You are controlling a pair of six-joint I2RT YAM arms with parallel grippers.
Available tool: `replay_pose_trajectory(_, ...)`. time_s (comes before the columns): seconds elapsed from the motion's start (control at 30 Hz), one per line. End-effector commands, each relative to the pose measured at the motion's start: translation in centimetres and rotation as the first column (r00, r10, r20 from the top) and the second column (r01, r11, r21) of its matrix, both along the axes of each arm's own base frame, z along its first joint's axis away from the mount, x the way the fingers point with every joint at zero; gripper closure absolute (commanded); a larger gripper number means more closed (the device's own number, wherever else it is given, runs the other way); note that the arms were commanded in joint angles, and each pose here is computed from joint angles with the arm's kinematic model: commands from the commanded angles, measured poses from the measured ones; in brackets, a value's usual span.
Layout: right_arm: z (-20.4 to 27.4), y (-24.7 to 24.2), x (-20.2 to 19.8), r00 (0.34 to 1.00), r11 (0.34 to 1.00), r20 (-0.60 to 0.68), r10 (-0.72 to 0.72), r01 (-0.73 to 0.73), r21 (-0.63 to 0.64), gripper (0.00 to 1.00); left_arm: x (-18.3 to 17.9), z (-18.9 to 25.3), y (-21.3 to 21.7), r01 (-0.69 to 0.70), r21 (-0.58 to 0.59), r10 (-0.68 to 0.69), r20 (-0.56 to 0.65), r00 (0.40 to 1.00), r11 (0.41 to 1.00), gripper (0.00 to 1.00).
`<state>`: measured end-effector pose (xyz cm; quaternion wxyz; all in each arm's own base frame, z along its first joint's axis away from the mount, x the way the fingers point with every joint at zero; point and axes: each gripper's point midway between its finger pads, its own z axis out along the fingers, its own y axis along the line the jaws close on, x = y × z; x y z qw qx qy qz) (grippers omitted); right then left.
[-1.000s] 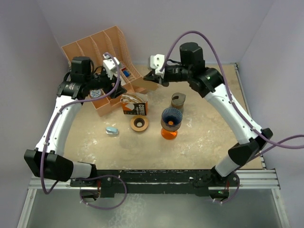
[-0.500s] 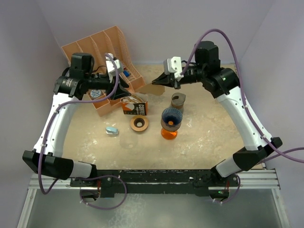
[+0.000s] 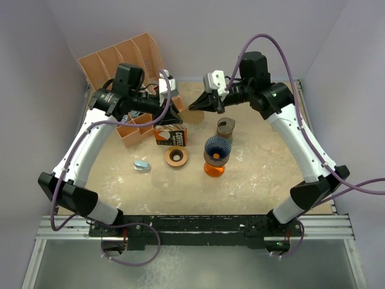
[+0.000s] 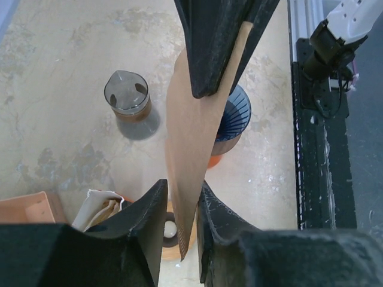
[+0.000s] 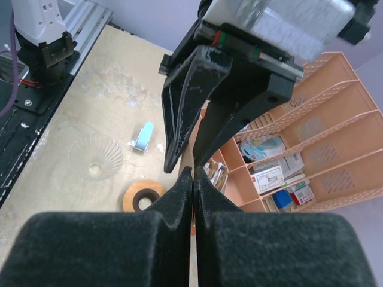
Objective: Place the coffee filter in the dripper
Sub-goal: Pick up the coffee filter from the coffee filter holder.
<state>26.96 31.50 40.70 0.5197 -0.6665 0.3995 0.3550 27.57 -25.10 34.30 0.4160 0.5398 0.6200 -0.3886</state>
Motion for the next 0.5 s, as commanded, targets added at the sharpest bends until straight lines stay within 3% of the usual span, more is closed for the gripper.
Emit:
replay_pose_trajectory(0.0,2.0,-0.2,-0.7,0.999,0.998,0.022,0.025,-0.027,0.048,1.00,0.3,0.8,-0.6,0.021,0.006,-0.022,0.068,0.997,1.000,0.87)
replay_pose_trajectory(0.07,2.0,-0.4,-0.8,0.999,0.998,0.019,0.027,-0.028,0.054,1.00,0.3,0.7,-0.6,0.021,0.010,-0.021,0.068,0.997,1.000,1.00)
replay_pose_trajectory(0.3,2.1,-1.0,-0.1,1.000,0.997,-0.015,-0.008,0.009,0.079,1.00,0.1,1.3,-0.9,0.036,-0.016,-0.034,0.064,0.997,0.999,1.00)
replay_pose_trajectory(0.47,2.3,-2.0,0.6,0.998,0.993,-0.040,-0.057,0.061,0.098,0.93,0.2,2.1,-1.2,0.024,-0.056,-0.022,0.045,0.999,0.998,1.00)
